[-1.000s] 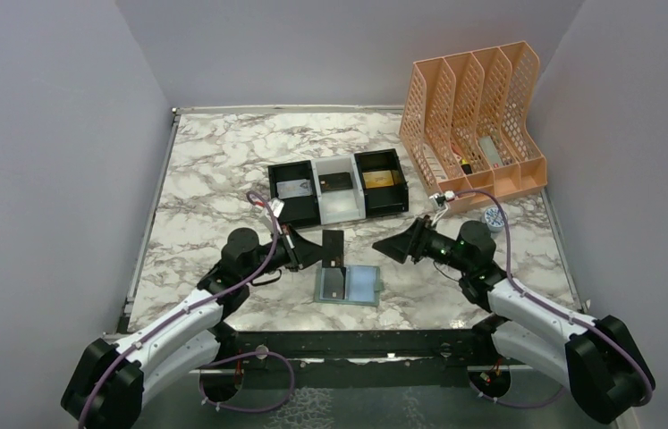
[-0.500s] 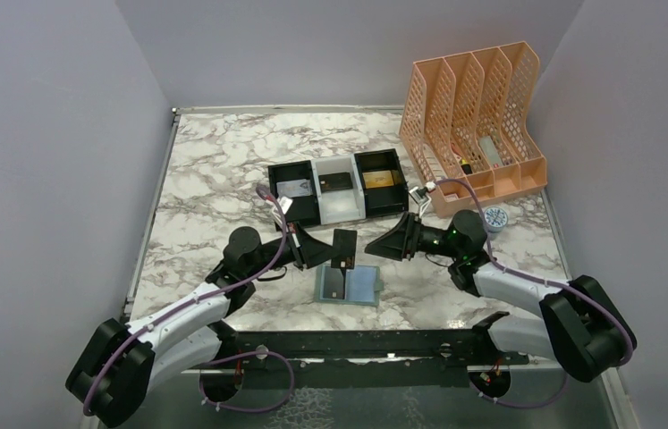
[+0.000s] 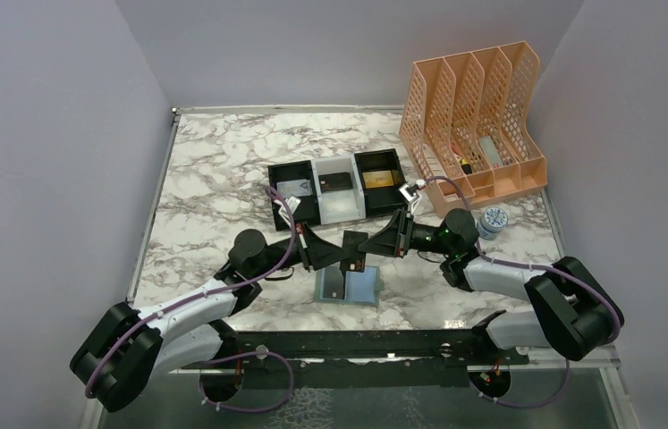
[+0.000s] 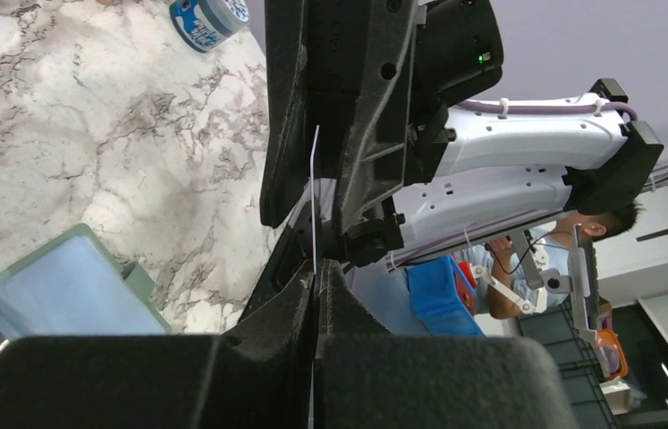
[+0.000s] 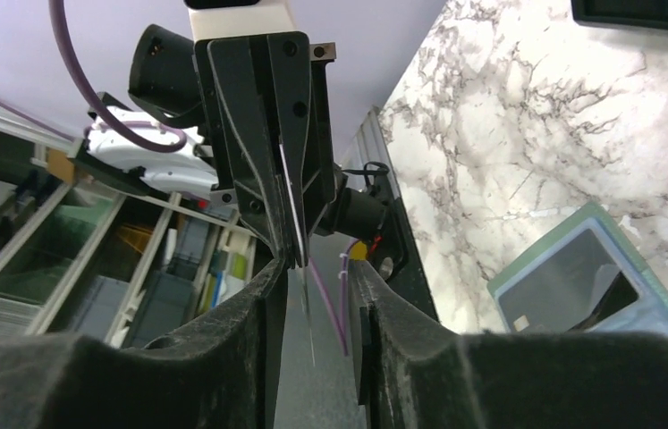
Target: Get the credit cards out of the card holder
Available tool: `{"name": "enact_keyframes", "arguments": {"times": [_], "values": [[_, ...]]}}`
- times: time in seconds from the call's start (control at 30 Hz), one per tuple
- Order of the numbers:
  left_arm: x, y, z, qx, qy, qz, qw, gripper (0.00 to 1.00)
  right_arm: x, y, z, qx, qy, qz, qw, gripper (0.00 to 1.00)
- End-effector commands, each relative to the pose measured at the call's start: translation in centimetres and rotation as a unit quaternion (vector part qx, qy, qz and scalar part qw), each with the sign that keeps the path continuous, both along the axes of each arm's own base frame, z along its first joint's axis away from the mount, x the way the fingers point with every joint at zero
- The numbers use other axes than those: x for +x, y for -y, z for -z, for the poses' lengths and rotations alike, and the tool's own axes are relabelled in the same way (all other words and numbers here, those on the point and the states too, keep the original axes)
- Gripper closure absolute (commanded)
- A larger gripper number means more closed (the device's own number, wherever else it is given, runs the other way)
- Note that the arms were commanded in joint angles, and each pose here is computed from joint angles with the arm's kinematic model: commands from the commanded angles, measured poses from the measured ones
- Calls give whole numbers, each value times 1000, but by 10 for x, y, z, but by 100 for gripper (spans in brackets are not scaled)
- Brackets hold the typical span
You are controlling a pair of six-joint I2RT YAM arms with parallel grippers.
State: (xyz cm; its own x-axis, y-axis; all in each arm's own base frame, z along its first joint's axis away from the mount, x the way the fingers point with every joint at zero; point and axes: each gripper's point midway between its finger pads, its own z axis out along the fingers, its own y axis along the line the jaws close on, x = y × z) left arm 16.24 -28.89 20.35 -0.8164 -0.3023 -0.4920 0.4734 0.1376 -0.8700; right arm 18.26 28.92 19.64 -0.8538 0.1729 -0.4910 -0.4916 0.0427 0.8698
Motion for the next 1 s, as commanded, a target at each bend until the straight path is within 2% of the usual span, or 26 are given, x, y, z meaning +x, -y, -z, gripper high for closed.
{"name": "enact_keyframes", "arguments": {"times": [0.0,0.2,0.43,0.57,0.73,0.87,0.97], "values": [[2,3,-26,-36,33,-2,999,100,-8,-4,-15,31,20,-24,999,72],[2,1,-25,-41,30,-8,999,100,-11,-4,-14,36,13,-25,999,86],[1,1,-20,-46,13,-21,999,100,-14,-7,-20,48,11,-40,998,87],[-1,1,-15,-44,10,-26,999,100,-16,-7,-20,51,10,-43,998,98],[2,-4,-10,-43,10,-45,998,98,-12,-6,-14,39,6,-26,999,99],[3,-8,-7,-36,13,-56,998,73,-7,-5,-7,22,4,-8,1000,99],[4,-8,-2,-16,16,-59,998,50,-3,-4,-3,10,6,6,1000,99]]}}
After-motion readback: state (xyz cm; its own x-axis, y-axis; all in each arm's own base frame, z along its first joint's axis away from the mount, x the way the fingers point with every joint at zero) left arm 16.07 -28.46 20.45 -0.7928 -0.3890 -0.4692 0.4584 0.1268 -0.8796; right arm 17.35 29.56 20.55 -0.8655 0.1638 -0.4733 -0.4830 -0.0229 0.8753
